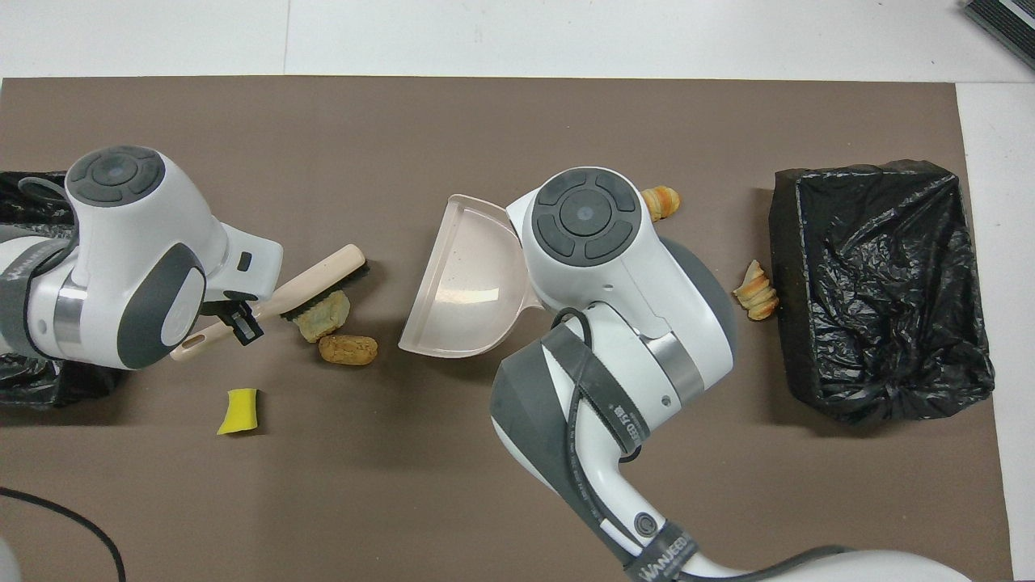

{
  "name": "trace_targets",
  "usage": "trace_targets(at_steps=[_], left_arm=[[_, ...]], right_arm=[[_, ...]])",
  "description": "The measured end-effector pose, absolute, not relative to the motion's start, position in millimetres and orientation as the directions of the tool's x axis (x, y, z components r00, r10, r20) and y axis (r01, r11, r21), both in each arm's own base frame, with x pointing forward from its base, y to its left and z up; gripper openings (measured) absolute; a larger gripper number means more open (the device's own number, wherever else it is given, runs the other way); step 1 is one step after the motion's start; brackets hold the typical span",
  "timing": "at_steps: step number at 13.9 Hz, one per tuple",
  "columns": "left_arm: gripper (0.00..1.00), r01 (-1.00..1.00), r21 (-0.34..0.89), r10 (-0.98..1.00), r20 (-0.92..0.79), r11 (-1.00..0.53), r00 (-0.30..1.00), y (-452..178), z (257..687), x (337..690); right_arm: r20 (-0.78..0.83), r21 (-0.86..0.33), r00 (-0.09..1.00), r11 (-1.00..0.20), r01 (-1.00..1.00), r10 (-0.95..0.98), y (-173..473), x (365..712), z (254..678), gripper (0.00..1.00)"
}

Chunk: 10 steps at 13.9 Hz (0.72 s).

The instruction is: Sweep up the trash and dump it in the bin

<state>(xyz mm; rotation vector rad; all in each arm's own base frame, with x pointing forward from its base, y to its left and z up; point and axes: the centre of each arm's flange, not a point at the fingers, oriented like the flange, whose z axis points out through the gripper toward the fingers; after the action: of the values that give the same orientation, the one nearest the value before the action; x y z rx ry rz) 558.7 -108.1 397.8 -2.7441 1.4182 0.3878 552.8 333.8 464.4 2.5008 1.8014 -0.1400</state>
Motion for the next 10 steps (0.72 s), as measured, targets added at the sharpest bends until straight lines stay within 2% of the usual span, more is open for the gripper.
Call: trace_targets(at_steps=[2, 5, 10], left_arm=[[0.26, -0.775, 0.053, -0.766, -0.212, -0.63, 0.608, -102, 418, 557], [0.26, -0.705, 0.002, -0.694, -0.174, -0.71, 0.698, -90, 449, 554], [0.26, -0.447, -0.024, -0.428, -0.249, -0.894, 0.869, -53, 486, 526]], right_arm=[[-0.108, -0.013, 0.272, -0.275, 0.961, 0.956, 332, 553, 463, 0.32], [-0.105, -0.027, 0.152, -0.156, 0.987, 0.983, 319, 561, 459, 0.32], [-0.131, -0.012, -0.047, 0.046, 0.999, 0.99, 307, 567, 438, 0.32]])
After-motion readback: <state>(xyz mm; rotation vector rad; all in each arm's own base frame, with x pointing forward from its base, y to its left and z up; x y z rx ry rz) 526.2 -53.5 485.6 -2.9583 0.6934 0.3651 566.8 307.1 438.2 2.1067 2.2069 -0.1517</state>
